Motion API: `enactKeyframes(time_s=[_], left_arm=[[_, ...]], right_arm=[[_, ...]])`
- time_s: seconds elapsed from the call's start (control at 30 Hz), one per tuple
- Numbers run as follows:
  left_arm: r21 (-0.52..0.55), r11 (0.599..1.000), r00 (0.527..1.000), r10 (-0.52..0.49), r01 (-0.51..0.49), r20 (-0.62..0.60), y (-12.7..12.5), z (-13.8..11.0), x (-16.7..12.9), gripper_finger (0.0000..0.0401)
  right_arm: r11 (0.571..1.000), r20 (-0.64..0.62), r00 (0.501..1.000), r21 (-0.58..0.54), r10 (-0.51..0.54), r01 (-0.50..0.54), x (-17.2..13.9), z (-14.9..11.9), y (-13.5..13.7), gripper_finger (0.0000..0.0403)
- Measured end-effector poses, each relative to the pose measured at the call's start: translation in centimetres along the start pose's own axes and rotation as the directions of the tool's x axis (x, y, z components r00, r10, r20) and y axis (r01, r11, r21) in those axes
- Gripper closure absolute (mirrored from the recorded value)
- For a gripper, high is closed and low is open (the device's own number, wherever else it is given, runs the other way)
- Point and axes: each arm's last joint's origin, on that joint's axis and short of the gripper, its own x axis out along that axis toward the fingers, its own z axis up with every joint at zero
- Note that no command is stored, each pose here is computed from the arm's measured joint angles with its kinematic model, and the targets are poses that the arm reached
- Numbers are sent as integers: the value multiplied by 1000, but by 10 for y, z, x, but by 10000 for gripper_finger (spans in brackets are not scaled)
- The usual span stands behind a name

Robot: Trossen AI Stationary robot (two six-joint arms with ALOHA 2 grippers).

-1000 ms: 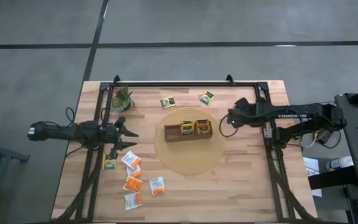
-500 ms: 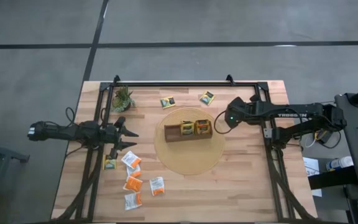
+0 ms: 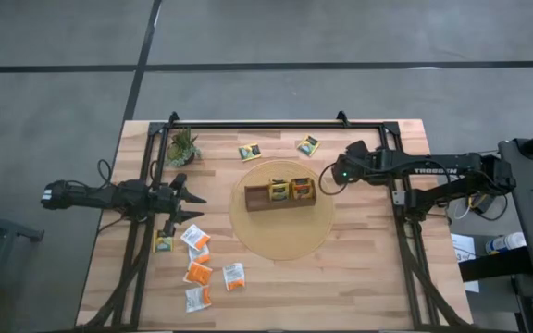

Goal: Pick & Place Tea
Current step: Put the yellow tea bag into the middle section of the wooden organizer

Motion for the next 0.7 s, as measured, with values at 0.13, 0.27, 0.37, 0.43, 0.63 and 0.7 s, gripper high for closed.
enactKeyframes(time_s=[0.13, 0.27, 0.37, 0.43, 0.63, 0.7], left_arm=[[0, 1000, 1000, 1, -1, 0, 0, 0, 0, 234], [0, 1000, 1000, 0, 0, 0, 0, 0, 0, 234], [0, 1000, 1000, 0, 0, 0, 0, 0, 0, 234], [0, 1000, 1000, 1, -1, 0, 0, 0, 0, 234], [0, 1000, 1000, 1, -1, 0, 0, 0, 0, 234], [0, 1000, 1000, 1, -1, 0, 0, 0, 0, 234]], right_arm=[[998, -48, 998, 64, 32, -29, 0, 0, 0, 394], [966, -128, 988, 256, 83, -48, 2, 0, 0, 394], [962, -153, 985, 269, 82, -39, 5, -4, -1, 394], [963, -162, 984, 267, 77, -31, 7, -7, -1, 394], [965, -167, 983, 261, 76, -30, 7, -8, -1, 394], [973, -166, 983, 226, 77, -39, 7, -8, -1, 394]])
